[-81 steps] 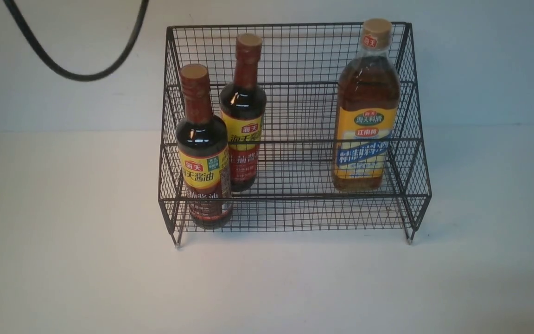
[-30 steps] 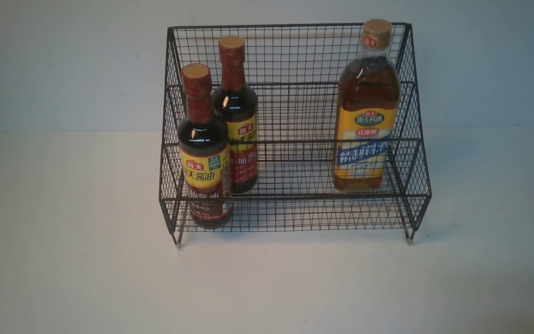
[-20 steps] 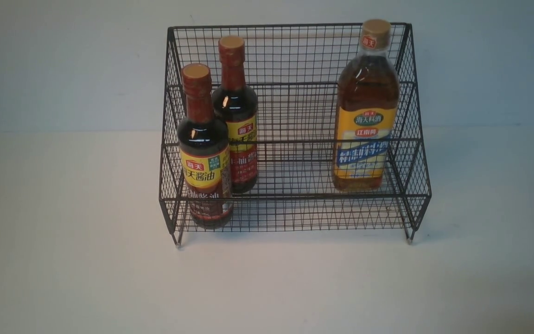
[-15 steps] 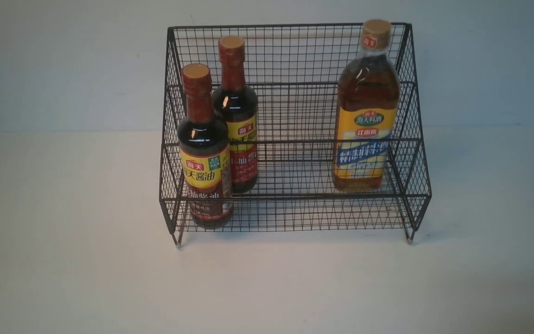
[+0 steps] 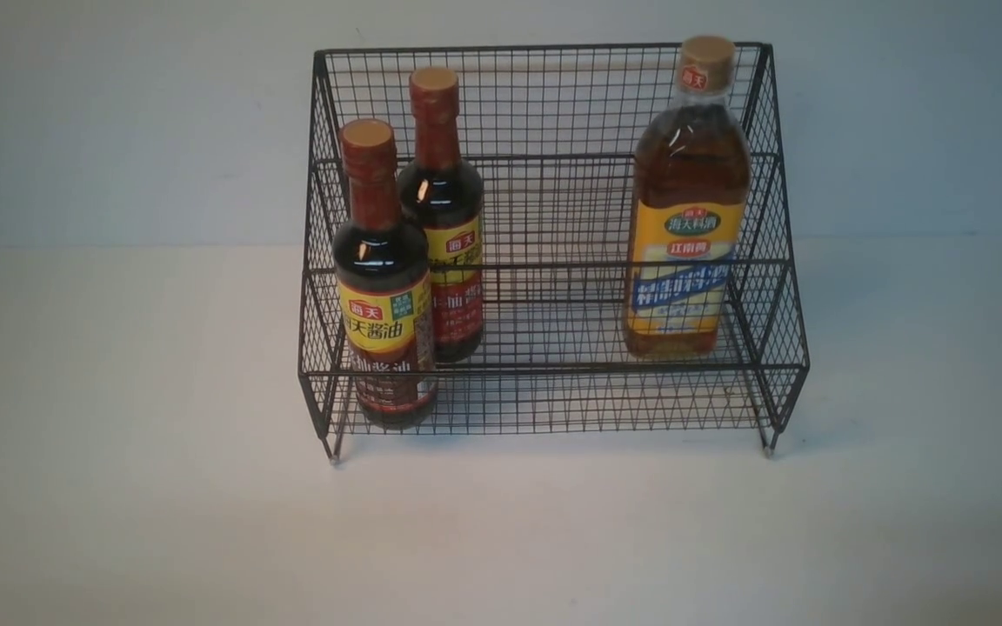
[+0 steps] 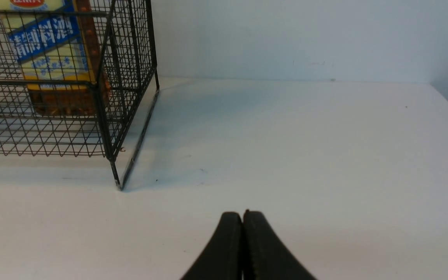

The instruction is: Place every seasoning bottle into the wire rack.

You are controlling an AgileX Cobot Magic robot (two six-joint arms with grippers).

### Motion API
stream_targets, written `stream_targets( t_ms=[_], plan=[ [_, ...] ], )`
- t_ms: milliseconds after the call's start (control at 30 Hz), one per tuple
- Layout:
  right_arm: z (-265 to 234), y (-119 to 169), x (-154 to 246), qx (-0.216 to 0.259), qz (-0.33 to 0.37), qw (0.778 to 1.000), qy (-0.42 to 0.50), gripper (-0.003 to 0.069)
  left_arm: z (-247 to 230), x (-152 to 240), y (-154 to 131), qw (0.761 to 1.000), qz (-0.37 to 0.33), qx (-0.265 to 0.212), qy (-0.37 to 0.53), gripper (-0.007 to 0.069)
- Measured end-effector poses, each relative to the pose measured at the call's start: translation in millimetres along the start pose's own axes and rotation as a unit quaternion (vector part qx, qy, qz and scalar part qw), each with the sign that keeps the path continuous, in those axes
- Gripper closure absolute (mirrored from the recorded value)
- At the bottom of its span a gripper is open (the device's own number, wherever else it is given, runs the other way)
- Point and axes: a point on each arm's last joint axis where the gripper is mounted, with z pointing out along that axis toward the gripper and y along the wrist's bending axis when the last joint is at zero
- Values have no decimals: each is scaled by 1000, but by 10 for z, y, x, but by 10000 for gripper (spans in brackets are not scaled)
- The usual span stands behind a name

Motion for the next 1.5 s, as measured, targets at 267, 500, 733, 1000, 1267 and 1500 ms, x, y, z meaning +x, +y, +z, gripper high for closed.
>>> stream_targets(
  t_ms=[267, 500, 733, 1000, 1267, 1500],
  plan=[
    [0, 0, 0, 0, -1, 1000, 0, 669, 64, 219, -5, 999, -3, 0, 37, 630],
    [0, 0, 0, 0, -1, 1000, 0, 669, 64, 219, -5, 999, -3, 0, 37, 630],
    [0, 0, 0, 0, -1, 1000, 0, 669, 64, 219, -5, 999, -3, 0, 37, 630],
    [0, 0, 0, 0, -1, 1000, 0, 669, 64, 219, -5, 999, -3, 0, 37, 630],
    [0, 0, 0, 0, -1, 1000, 0, 669, 64, 219, -5, 999, -2, 0, 37, 630],
    [0, 0, 0, 0, -1, 1000, 0, 669, 64, 219, -5, 999, -2, 0, 37, 630]
  ],
)
